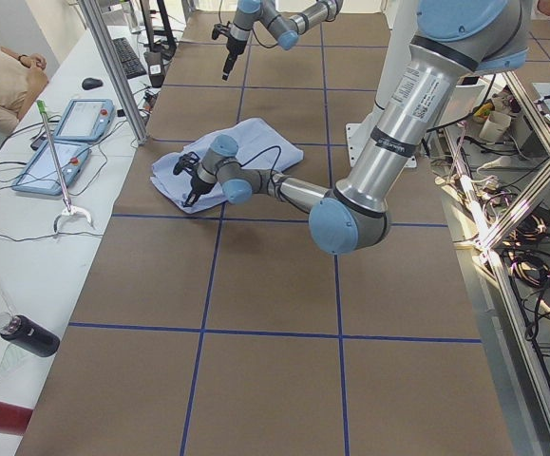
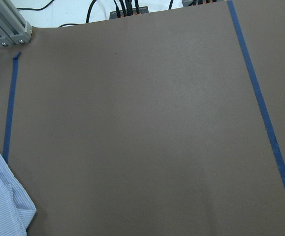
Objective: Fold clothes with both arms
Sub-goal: 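Drag the shirt with the left gripper away from the robot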
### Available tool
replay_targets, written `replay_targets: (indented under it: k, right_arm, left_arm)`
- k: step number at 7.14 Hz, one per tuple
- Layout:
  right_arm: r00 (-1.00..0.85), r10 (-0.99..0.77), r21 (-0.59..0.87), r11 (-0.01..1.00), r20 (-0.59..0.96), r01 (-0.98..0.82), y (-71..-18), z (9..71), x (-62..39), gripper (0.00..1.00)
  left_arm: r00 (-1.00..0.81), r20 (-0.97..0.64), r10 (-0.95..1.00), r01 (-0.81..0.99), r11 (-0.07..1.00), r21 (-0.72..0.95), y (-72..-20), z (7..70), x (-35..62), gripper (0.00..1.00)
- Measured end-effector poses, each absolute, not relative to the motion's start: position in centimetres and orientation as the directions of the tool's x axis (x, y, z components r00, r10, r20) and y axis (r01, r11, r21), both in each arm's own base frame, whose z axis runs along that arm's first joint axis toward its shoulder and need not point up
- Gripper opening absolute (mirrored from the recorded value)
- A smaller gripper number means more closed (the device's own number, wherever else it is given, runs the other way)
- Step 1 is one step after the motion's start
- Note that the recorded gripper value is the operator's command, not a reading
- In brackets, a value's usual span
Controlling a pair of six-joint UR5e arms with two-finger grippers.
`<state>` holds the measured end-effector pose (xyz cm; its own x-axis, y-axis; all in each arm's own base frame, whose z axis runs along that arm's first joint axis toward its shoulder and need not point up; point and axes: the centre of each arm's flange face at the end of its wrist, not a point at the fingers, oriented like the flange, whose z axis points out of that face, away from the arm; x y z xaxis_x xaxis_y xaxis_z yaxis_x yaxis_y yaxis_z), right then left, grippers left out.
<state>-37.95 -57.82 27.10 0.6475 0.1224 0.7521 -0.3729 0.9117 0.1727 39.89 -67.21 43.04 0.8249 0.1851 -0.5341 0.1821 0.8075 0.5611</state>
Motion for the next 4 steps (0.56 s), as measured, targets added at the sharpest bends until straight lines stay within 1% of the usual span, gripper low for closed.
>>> replay_targets:
  k: [1, 2, 3, 4]
  right_arm:
    - [0.647, 0.119, 0.177, 0.91, 0.753, -0.374, -57.5, 26.9, -38.2, 1.0]
    - [0.648, 0.116, 0.18, 0.911, 0.753, -0.372, -57.3, 26.8, -38.5, 1.0]
    - [0.647, 0.114, 0.18, 0.911, 0.754, -0.37, -57.1, 26.7, -38.8, 1.0]
    - [0.645, 0.116, 0.176, 0.912, 0.756, -0.371, -56.9, 26.6, -39.1, 1.0]
  left_arm:
    - [0.83, -0.531, 0.171, 0.201, 0.796, 0.571, -71.2, 40.6, 41.3, 0.0]
    - [0.827, -0.537, 0.168, 0.217, 0.786, 0.579, -74.0, 38.0, 42.9, 0.0]
    - [0.822, -0.543, 0.171, 0.226, 0.778, 0.586, -75.4, 37.0, 43.7, 0.99]
    - [0.82, -0.543, 0.178, 0.228, 0.77, 0.597, -76.1, 36.8, 43.7, 1.0]
